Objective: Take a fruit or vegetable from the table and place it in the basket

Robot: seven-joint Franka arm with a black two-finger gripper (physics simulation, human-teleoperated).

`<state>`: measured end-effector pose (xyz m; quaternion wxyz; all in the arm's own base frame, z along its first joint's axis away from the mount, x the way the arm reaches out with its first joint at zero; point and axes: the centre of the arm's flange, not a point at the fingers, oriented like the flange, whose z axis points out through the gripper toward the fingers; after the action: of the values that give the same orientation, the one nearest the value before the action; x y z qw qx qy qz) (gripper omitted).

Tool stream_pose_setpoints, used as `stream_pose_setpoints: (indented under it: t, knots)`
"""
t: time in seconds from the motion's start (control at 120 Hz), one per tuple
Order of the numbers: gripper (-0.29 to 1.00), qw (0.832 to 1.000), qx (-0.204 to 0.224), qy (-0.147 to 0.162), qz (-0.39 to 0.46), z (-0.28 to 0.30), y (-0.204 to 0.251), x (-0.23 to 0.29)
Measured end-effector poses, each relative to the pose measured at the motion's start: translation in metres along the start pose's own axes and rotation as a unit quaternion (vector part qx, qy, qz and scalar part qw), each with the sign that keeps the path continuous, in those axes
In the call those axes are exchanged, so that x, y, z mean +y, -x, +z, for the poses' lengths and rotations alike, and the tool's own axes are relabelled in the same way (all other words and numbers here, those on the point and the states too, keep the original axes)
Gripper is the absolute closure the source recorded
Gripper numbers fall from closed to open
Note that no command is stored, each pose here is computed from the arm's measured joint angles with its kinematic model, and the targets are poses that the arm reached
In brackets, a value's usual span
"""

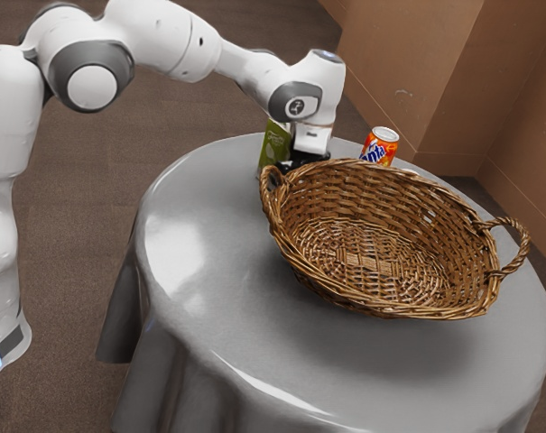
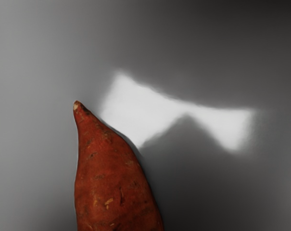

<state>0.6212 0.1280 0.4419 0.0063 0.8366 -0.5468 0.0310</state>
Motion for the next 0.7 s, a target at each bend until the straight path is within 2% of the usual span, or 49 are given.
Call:
stream_pose_setpoints:
  t: [0.7]
  knots:
    - [0.01, 1.0, 0.009, 0.007, -0.013, 0.041, -0.001, -0.012]
